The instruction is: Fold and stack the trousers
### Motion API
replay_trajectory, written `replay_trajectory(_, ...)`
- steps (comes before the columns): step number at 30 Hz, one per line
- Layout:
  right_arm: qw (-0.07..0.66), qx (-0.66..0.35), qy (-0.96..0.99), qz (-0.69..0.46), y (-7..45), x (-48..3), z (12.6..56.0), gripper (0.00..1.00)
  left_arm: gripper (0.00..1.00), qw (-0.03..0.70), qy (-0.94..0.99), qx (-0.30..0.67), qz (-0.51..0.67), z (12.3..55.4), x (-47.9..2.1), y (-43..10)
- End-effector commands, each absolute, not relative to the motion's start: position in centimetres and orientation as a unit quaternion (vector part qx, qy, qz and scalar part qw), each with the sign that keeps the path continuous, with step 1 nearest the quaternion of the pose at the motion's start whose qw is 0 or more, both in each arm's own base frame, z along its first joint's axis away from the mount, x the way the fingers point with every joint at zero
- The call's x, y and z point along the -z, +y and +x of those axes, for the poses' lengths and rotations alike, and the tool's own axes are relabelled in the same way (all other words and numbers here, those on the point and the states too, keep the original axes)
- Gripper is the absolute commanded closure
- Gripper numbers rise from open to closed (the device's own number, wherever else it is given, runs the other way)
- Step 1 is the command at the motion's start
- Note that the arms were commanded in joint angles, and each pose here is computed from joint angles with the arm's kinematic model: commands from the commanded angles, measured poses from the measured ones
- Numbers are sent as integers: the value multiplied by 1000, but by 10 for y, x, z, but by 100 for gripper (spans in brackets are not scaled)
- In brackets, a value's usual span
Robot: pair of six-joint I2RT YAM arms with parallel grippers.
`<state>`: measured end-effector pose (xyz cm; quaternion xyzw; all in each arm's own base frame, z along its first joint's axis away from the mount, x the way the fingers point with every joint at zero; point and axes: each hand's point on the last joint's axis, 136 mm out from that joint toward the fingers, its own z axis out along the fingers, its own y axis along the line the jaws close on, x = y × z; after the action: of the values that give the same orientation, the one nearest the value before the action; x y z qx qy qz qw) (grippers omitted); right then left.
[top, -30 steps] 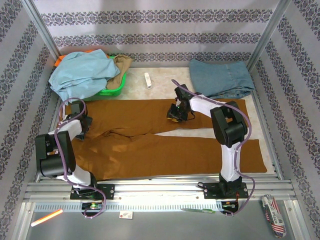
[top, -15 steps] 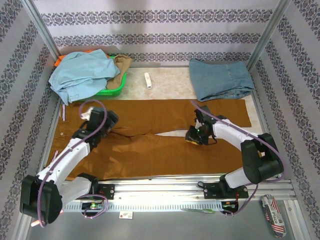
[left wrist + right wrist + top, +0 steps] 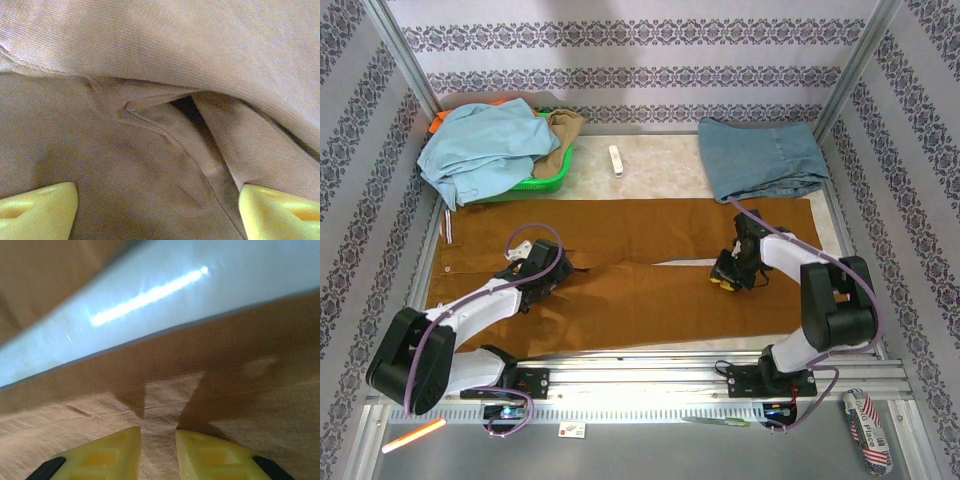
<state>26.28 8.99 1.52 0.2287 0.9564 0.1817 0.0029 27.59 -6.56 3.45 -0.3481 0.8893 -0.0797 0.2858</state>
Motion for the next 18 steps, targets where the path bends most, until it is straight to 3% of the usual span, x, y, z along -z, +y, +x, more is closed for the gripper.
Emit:
replay_trajectory(1,14,-170,959,227,81,-12,284,72,16,296,882,78,-360,287,-34,-67)
replay_trajectory(6,23,-185,954,236,77,-18,296,72,15,293,886,77,-350,296,-44,-72)
replay_trajectory(12,75,-219,950,212,84,-59,304,70,13,355,868,52,-344,294,-104,-48)
replay_trajectory(18,118,-251,947,163,107,-88,289,67,12,275,843,33,-461,248,-109,15)
